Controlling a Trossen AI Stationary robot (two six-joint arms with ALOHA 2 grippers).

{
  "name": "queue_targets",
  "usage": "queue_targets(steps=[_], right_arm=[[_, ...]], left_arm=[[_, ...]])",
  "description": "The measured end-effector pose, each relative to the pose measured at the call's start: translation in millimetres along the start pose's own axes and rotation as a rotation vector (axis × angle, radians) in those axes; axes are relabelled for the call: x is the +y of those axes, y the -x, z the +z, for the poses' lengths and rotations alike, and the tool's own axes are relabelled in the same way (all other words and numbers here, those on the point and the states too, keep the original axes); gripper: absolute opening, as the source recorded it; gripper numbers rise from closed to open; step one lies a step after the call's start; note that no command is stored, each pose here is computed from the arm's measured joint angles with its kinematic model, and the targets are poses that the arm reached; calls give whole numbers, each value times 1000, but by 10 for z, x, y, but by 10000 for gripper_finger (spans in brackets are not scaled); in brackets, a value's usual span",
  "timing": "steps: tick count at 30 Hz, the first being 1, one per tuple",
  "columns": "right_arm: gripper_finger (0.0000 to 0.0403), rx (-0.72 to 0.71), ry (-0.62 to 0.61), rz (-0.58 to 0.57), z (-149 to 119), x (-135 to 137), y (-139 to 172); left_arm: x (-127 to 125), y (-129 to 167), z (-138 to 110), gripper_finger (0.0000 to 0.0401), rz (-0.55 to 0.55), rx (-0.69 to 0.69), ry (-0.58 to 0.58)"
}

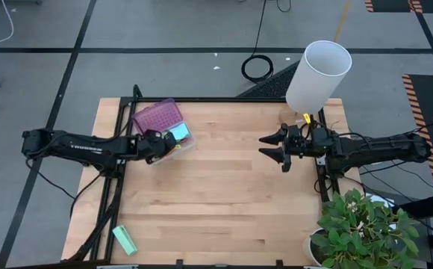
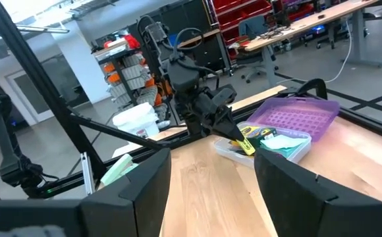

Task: Pack school essentials
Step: Put the green eraser into the supply box, then return to Home Position

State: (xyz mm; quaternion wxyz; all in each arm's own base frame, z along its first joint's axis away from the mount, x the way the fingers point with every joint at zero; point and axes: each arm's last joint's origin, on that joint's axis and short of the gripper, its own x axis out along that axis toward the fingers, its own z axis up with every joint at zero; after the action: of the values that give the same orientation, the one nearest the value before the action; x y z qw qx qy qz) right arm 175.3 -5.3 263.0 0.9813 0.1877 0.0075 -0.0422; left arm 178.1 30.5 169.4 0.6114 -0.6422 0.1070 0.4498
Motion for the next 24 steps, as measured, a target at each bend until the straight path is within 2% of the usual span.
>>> queue_targets(steps=[7, 13, 19, 24], right_arm=[[212, 0, 0, 1, 0, 0, 0], [212, 1, 1, 4, 0, 1, 0], [212, 3, 1, 9, -1, 3, 0], [212, 4, 1, 10, -1, 3, 0]], left_arm=[[41, -17, -5, 54, 46, 11, -7], [98, -12, -9, 112, 110, 46, 3], [59, 31, 1, 175, 87, 50, 8], [-30, 110, 17, 192, 47, 56, 5]])
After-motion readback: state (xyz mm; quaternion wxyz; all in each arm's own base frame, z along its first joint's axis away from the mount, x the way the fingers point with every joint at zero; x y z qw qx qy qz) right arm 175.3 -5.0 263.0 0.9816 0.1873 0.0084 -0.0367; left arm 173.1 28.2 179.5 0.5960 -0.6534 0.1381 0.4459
